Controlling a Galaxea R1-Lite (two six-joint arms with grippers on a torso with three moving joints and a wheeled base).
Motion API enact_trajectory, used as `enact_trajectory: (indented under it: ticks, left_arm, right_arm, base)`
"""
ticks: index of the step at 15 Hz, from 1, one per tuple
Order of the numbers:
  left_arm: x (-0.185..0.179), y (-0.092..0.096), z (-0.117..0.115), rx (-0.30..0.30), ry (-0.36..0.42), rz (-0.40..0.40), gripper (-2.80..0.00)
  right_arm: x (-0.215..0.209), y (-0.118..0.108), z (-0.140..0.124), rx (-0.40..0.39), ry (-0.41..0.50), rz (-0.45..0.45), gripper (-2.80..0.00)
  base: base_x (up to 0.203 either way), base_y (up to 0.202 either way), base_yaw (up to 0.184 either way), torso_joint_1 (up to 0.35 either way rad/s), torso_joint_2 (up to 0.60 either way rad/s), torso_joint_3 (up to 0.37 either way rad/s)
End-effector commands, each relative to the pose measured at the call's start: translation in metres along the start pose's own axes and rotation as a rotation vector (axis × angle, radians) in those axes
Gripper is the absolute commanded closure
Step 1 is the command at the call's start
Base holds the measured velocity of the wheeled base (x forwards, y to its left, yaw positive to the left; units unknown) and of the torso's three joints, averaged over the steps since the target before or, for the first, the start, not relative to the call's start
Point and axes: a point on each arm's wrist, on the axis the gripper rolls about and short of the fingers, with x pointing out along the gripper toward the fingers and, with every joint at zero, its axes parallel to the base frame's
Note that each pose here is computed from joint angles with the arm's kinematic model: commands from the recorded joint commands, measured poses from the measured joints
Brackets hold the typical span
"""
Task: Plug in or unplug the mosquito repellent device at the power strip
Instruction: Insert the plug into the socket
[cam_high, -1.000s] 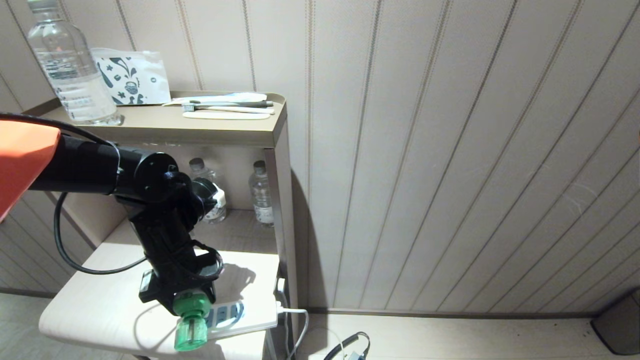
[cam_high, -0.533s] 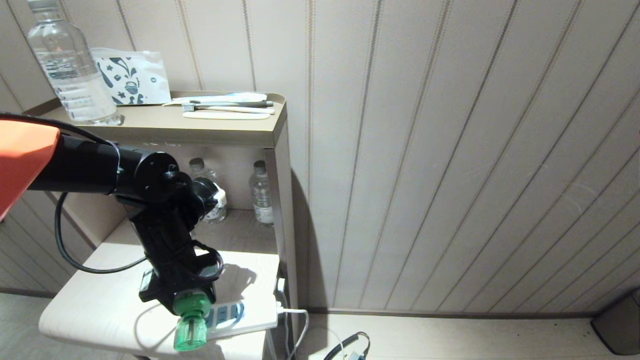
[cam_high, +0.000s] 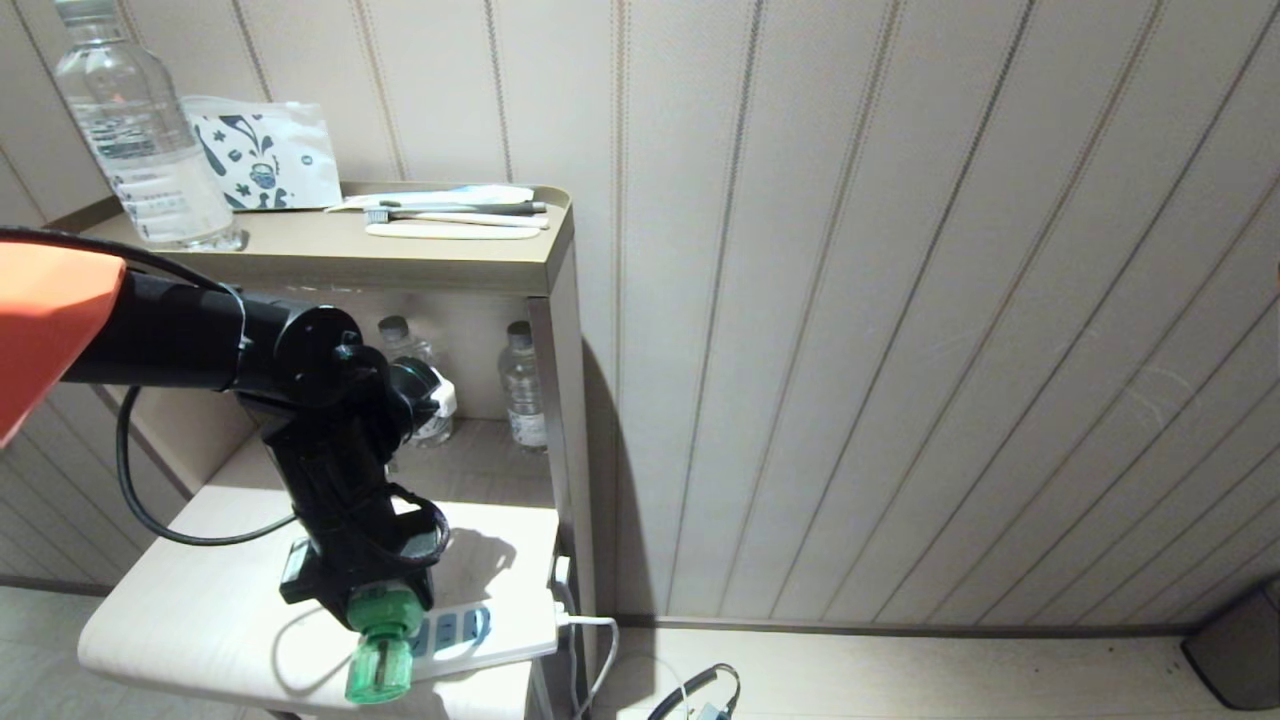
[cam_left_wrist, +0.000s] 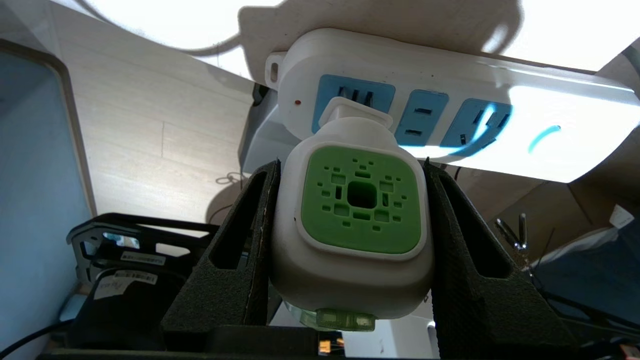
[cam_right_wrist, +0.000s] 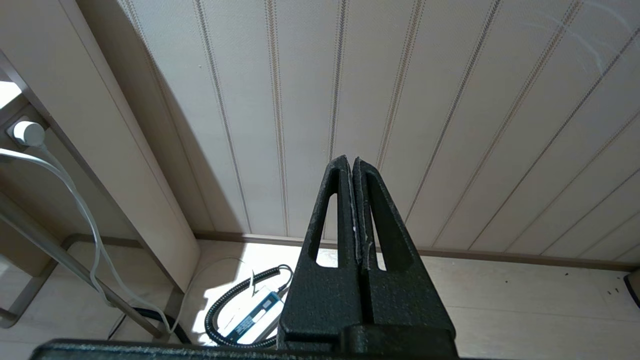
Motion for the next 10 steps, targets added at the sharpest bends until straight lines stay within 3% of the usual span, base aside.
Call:
enact_trajectory:
  ticks: [1,10]
  left_arm:
    - [0.006,-0.002,0.003,-0.005,0.017,0.014,0.00]
    - [0.017,-0.003,0.005,-0.017,0.041,0.038,0.00]
  right_arm:
    - [0.000,0.000,0.000,0.000,0.001,0.000,0.00]
    - [0.000,0.000,0.000,0.000,0.000,0.000,0.00]
  base:
    - [0.000,0.000,0.000,0.000,0.00,0.000]
    - [0.000,0.000,0.000,0.000,0.00,0.000]
